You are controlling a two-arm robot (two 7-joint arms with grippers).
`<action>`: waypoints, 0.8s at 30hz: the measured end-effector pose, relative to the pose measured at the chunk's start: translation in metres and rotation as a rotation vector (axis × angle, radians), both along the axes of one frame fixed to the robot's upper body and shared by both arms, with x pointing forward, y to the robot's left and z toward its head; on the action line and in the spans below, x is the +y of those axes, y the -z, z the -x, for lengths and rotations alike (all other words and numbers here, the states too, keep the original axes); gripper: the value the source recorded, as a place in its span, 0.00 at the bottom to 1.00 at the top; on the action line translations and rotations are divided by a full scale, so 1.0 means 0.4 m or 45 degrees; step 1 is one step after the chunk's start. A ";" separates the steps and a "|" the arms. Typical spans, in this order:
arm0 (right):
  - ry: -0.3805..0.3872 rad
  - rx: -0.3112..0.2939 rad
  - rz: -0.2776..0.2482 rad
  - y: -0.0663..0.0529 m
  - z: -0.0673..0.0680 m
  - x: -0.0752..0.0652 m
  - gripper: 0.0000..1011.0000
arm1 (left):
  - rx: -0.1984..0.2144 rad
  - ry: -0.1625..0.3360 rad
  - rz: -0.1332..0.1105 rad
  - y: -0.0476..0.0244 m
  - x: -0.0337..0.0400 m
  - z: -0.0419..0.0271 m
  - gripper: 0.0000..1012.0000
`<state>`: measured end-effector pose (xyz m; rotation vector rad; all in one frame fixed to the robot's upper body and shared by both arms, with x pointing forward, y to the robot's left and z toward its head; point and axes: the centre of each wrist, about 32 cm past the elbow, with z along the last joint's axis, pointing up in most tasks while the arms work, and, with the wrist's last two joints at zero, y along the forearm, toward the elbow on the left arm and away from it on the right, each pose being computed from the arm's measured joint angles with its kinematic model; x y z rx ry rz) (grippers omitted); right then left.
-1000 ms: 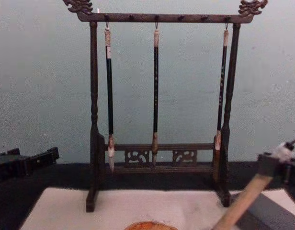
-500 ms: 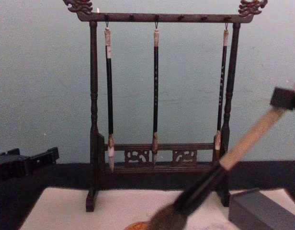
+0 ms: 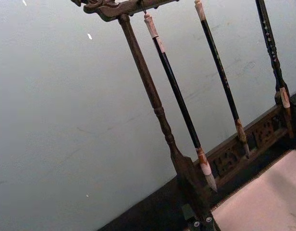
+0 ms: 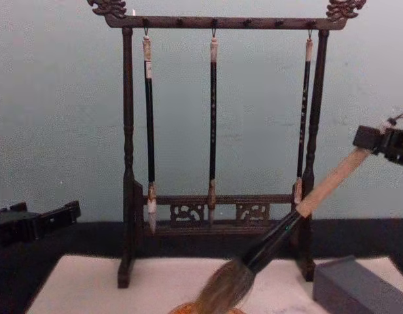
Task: Pick up the brush from the inkstone, write on the paper, then place the brush back to its original position.
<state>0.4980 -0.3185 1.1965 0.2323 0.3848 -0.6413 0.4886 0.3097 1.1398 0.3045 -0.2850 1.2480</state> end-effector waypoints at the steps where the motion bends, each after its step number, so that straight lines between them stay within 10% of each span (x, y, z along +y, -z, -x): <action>1: -0.001 0.007 -0.003 0.003 -0.006 -0.003 0.17 | 0.000 0.000 0.000 0.000 0.000 0.000 0.99; 24: -0.002 0.161 -0.067 0.083 -0.075 -0.018 0.17 | 0.000 0.000 0.000 0.000 0.000 0.000 0.99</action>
